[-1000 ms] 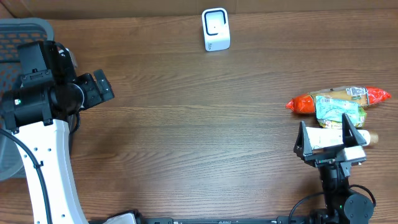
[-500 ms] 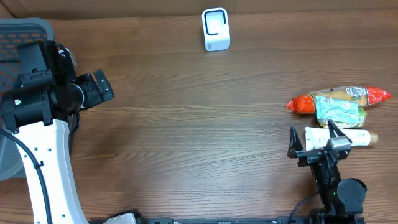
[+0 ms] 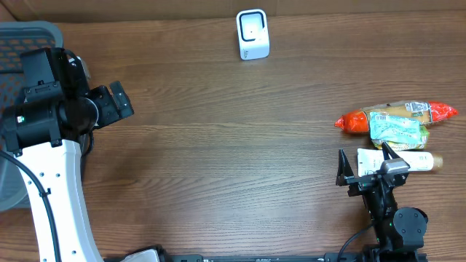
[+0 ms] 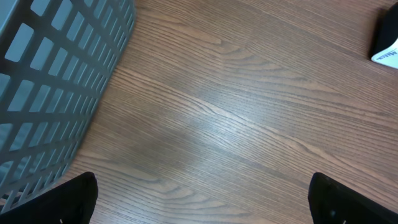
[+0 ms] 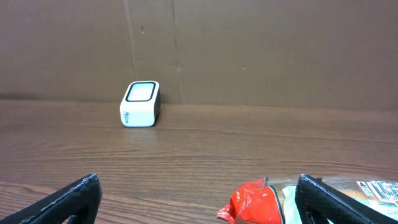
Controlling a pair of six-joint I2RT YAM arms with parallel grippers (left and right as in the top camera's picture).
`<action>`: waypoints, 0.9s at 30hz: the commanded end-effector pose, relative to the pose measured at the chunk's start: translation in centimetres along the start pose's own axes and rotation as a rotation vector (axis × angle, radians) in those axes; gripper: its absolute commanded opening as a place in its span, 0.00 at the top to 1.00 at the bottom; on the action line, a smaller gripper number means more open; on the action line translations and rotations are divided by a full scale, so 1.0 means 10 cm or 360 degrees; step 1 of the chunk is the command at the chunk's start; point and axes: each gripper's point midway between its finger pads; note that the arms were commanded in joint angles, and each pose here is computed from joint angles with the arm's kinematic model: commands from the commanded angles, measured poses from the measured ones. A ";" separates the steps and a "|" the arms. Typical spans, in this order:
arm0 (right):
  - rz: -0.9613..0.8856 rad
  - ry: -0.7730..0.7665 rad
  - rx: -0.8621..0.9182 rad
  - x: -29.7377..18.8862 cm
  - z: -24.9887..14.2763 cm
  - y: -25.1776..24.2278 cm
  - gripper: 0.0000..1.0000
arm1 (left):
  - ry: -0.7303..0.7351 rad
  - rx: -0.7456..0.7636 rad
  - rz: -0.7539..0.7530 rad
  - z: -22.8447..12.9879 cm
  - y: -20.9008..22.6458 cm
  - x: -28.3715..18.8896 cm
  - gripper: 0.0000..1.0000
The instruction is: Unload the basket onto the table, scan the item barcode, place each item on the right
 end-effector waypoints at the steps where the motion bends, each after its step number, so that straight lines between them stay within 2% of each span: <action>1: -0.0007 -0.0007 -0.0002 0.00 -0.02 0.00 0.00 | -0.0021 0.0027 -0.0009 0.04 -0.01 -0.03 0.01; 27: -0.0007 -0.0007 -0.0002 0.00 -0.02 0.00 0.00 | 0.0026 0.0025 -0.0001 -0.03 0.01 -0.03 0.00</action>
Point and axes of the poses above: each gripper's point midway between its finger pads, its own x axis out along the fingers, its own y axis along the line the jaws close on, z = x × y, and after that the axes turned 4 degrees about -x, right-handed
